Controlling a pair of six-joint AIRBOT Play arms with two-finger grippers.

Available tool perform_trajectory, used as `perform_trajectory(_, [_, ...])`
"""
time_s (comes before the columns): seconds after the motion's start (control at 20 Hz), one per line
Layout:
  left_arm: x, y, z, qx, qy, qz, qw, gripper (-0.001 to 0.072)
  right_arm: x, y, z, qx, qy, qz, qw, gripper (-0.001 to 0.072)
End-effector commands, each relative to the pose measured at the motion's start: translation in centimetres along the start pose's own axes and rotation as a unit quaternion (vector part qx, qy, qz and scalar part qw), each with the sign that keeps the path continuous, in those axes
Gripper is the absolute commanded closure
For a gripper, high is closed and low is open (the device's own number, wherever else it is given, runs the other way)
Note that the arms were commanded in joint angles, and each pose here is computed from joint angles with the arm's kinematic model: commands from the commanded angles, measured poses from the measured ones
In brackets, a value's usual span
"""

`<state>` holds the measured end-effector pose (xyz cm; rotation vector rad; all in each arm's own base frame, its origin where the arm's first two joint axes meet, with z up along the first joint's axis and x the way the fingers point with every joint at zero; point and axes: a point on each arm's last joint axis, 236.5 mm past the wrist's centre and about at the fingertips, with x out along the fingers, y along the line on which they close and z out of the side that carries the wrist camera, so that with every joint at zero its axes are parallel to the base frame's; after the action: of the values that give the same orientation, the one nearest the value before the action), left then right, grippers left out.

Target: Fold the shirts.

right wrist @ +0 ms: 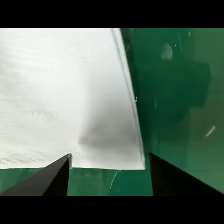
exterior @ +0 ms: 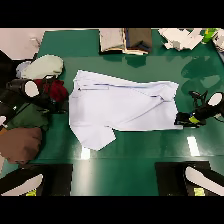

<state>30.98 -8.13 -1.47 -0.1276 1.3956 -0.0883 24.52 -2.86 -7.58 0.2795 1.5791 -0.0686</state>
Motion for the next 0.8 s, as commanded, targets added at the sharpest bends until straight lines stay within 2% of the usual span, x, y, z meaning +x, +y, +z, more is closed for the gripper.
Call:
perform_trajectory(0.0, [0.0, 0.0, -0.1, -0.001, 0.001, 0.0, 1.0, 0.0238, 0.2, 0.3, 0.1, -0.006, -0.003, -0.002, 1.0, 0.0173])
perform_trajectory(0.35, [0.0, 0.1, -0.6, 0.005, 0.012, 0.002, 1.0, 0.0238, 1.8, 0.4, -1.3, 0.024, 0.028, 0.02, 0.999, 0.0194])
perform_trajectory(0.5, [0.0, 0.2, -0.9, 0.008, 0.019, 0.003, 1.0, 0.0238, 1.6, 0.5, -0.6, 0.025, 0.011, 0.022, 0.999, 0.0456])
perform_trajectory(0.55, [0.0, 0.2, -1.1, 0.008, 0.021, 0.004, 1.0, 0.0237, 1.0, 0.6, -0.2, 0.023, -0.002, 0.022, 1.0, 0.0602])
perform_trajectory(0.6, [0.1, 0.0, -1.3, 0.007, 0.026, -0.001, 1.0, 0.0237, 0.5, 0.6, 0.2, 0.021, -0.013, 0.021, 0.999, 0.0698])
perform_trajectory(0.75, [1.4, -1.8, -2.8, 0.009, 0.045, -0.046, 0.998, 0.0236, -0.2, 0.7, 0.5, 0.019, -0.025, 0.021, 0.999, 0.0699])
